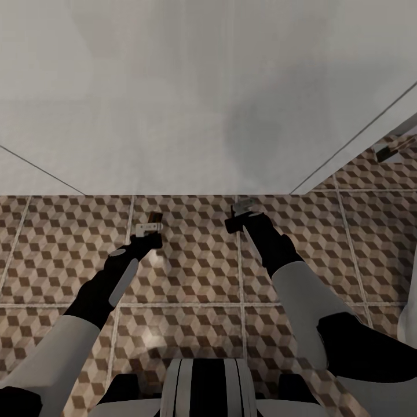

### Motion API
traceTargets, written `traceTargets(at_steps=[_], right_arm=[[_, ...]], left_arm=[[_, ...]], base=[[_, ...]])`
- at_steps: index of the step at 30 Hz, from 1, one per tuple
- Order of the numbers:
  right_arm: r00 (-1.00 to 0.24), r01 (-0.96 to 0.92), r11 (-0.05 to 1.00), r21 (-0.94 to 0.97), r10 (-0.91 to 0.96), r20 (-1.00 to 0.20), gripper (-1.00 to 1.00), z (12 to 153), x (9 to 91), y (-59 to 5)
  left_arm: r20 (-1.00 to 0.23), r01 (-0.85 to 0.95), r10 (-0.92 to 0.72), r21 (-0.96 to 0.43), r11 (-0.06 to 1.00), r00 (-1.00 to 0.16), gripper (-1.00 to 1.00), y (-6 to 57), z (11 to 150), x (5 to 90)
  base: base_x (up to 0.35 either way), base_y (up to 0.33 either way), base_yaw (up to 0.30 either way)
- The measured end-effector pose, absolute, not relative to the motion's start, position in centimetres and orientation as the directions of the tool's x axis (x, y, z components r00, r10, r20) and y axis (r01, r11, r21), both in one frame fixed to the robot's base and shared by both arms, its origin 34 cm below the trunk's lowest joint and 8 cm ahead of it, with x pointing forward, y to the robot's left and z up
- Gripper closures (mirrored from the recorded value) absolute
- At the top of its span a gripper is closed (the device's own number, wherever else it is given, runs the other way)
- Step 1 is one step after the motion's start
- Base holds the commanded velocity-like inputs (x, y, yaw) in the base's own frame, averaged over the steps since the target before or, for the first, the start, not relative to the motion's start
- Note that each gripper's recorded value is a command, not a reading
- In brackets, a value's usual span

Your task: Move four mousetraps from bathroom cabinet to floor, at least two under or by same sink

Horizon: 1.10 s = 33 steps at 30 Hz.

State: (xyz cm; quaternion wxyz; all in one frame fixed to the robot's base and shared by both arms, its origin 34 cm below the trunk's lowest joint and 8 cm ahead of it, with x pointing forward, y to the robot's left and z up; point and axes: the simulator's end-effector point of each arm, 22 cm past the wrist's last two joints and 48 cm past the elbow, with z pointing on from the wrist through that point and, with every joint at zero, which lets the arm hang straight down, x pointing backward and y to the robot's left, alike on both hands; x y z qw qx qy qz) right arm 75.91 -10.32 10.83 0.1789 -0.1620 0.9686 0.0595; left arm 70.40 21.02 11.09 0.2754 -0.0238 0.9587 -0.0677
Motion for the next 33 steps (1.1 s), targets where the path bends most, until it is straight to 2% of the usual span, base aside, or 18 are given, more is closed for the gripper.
traceTargets(at_steps=[12,33], right_arm=[[-0.883,-0.335,0.940,0.057,-0.292,-0.367,1.00,10.8,75.9,-10.3],[-0.879,-0.335,0.940,0.060,-0.289,-0.380,1.00,10.9,76.2,-10.2]], left_arm=[[-0.539,-0.005,-0.086,-0.150,0.989,-0.838,1.00,20.7,11.8,71.0],[-0.444,-0.029,-0.092,-0.148,0.989,-0.891,1.00,20.4,9.0,67.9]], base=[[0.003,0.000,0.000],[0.000,0.000,0.000]])
